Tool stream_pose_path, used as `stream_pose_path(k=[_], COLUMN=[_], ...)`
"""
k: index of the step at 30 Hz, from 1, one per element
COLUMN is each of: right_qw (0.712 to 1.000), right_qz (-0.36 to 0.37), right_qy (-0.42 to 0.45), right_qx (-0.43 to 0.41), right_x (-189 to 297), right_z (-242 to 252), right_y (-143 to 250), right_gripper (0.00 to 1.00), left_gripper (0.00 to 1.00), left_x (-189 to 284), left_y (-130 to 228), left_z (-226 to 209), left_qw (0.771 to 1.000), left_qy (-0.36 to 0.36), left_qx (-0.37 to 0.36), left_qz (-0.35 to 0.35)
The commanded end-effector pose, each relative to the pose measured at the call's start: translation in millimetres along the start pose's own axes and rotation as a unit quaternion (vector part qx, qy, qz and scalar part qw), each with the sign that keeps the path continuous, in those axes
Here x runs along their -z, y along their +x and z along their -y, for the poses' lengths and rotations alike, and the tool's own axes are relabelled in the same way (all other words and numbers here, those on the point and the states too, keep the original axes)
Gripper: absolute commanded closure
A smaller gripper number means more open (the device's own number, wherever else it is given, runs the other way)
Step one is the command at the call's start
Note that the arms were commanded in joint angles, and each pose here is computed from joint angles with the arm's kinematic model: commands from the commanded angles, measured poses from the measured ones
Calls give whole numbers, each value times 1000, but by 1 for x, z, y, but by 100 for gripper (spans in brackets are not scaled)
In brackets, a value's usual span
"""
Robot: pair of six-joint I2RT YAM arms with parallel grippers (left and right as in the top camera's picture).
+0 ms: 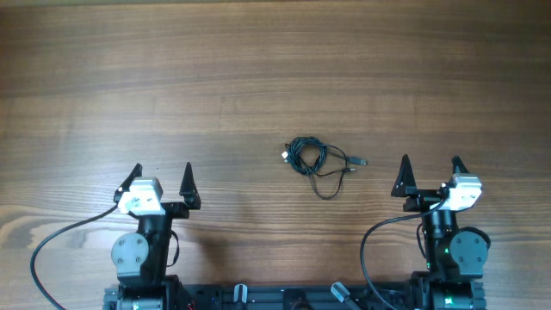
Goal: Untangle cables
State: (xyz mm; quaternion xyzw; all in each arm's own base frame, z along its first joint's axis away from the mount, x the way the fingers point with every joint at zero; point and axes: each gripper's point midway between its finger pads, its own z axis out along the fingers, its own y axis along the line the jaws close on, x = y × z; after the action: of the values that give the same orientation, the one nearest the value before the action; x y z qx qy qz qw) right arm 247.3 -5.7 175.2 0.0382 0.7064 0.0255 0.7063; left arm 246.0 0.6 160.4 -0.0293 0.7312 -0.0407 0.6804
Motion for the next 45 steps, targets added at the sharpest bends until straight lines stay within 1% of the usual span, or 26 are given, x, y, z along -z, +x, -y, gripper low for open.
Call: stream_pose_path(k=[1,33,36,39,40,42,45], right_qw=[1000,1000,1000,1000,1000,1000,1000], right_qz=[-8,-8,-8,-8,-8,-8,-8], right_qy=[8,8,7,7,7,7,7], right_qx=[-9,-9,-9,-9,-9,-9,-9], right_x=[-1,-1,-1,-1,-1,-1,-1], right_z=[2,2,2,2,2,2,2], right_y=[4,4,4,4,4,4,4], right_gripper=[0,0,0,0,1,0,0], left_gripper=[0,0,0,0,0,0,0], left_x=[-1,-1,-1,-1,-1,2,13], left_y=[5,5,-6,2,-5,-33,-76], left_z=[10,10,11,10,11,15,23], left_qw=[1000,1000,999,1000,1000,997,985], left_qy=[21,21,23,22,23,33,50], left_qx=[-11,-11,-14,-13,-14,-16,-23], left_qz=[-5,-5,17,1,15,73,161])
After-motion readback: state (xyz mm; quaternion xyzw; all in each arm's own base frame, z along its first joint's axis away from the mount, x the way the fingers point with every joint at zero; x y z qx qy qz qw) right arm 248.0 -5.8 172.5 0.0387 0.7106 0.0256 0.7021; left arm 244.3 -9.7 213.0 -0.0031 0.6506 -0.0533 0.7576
